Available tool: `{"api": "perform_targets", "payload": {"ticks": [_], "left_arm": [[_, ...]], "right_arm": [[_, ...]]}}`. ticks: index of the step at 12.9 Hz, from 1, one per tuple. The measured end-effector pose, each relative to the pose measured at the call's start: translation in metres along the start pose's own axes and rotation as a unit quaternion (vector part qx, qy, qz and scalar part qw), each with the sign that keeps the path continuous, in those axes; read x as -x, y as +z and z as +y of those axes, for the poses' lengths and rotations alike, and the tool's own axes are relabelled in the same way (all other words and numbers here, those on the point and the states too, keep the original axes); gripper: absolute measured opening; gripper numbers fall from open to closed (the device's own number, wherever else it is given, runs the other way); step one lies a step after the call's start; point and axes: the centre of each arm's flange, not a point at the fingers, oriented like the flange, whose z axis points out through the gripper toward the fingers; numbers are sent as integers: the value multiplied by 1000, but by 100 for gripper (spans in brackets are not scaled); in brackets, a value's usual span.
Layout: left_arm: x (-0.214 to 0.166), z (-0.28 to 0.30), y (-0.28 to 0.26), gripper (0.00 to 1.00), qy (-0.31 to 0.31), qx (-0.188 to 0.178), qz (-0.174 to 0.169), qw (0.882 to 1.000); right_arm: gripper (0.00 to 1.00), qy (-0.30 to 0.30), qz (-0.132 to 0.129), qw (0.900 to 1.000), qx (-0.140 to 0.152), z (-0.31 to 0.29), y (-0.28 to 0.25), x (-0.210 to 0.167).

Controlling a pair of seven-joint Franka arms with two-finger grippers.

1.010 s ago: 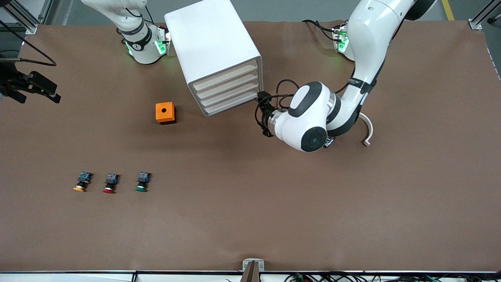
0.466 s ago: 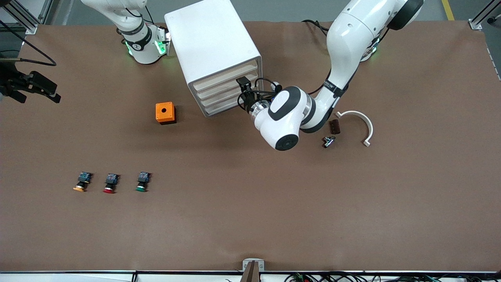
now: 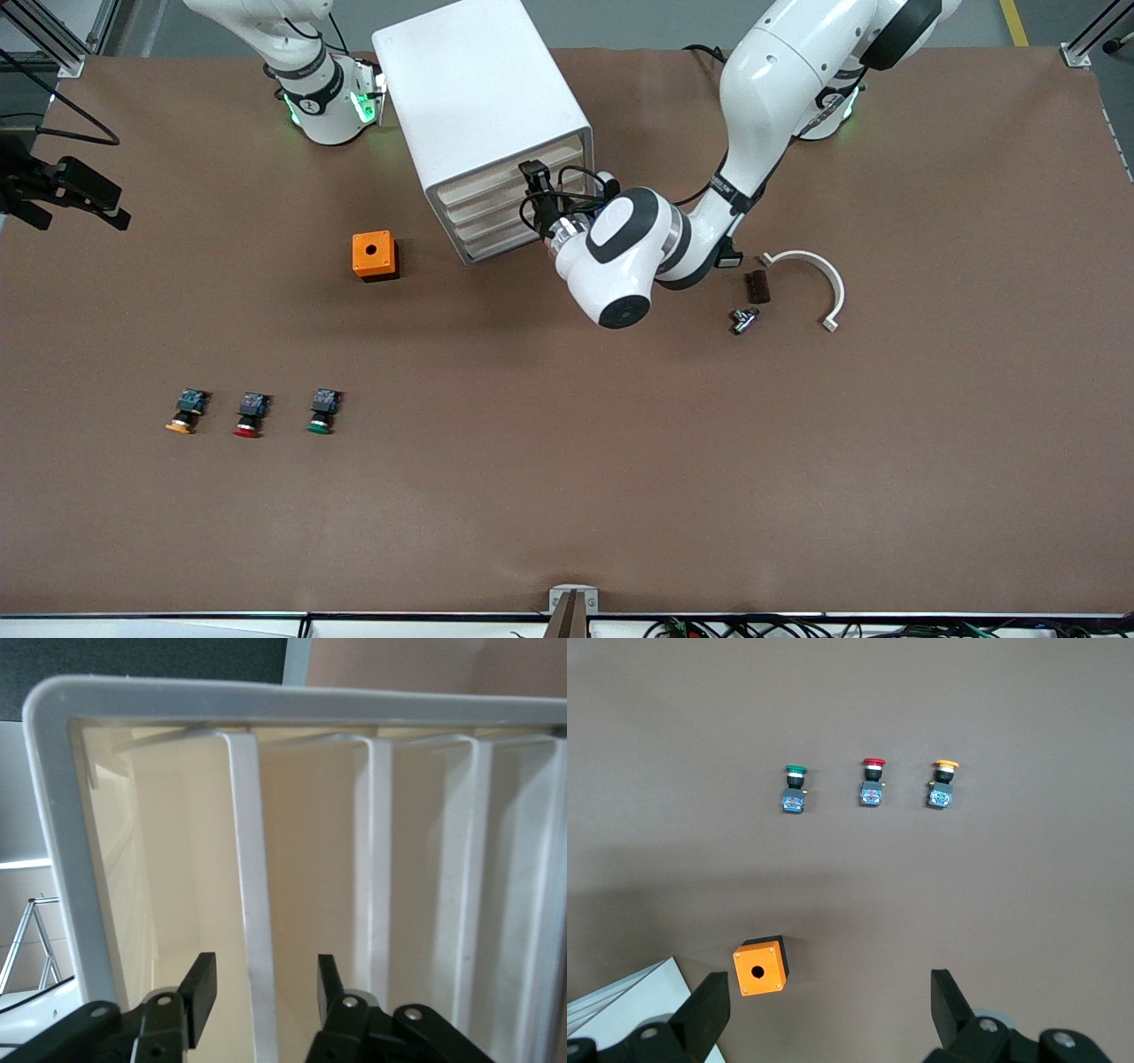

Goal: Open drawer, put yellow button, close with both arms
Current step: 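Grasp the drawer handle with the left gripper while the right gripper reaches out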

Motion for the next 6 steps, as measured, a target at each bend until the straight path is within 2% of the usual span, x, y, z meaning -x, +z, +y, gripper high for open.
{"api": "perform_targets", "payload": {"ticks": [1,4,6], "left_arm": [[1,1,5,49,-1,-2,3,1000],[0,6,7,14,-7,-13,3,1000],[-1,8,4,14,-11,-12,1,1000]], "right_arm": [[100,1,-6,1000,0,1,6,-3],[100,4,-31,1000,-1,6,51,-30],[100,15,-33,999,2,21,89,-56]]}}
